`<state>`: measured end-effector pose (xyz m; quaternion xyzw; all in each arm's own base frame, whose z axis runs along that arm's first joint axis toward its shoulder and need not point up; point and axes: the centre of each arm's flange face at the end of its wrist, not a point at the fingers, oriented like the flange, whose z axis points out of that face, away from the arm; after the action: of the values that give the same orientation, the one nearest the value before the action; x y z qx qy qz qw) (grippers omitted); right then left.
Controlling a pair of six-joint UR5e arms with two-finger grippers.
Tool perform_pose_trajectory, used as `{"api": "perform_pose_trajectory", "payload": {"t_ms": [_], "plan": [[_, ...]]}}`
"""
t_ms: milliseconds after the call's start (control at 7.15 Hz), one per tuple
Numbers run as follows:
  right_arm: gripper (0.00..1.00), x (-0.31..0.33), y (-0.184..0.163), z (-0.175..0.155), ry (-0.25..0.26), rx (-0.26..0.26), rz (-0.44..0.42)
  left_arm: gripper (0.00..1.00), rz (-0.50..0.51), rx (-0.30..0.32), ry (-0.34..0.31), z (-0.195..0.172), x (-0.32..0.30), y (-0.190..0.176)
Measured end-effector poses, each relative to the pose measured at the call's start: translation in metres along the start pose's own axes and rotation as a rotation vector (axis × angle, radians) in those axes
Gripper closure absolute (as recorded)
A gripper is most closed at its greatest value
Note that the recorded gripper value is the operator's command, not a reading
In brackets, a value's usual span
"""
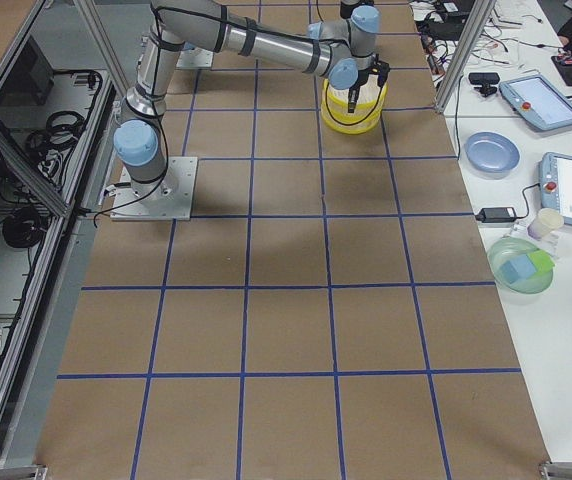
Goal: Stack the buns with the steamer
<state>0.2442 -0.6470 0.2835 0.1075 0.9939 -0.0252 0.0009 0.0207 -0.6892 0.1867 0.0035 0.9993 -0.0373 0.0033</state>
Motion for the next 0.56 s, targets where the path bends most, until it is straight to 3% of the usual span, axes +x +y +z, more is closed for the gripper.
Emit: {"api": "perform_pose_trajectory", "payload": {"t_ms": [280, 559], "plan": [[0.97, 0.000, -0.001, 0.002, -0.001, 0.005, 0.000, 1.00, -0.046, 0.027, -0.002, -0.014, 0.000, -0.004], [0.88, 0.000, -0.002, 0.004, -0.002, 0.010, 0.003, 1.00, -0.111, 0.070, 0.020, -0.037, 0.009, -0.008]]}}
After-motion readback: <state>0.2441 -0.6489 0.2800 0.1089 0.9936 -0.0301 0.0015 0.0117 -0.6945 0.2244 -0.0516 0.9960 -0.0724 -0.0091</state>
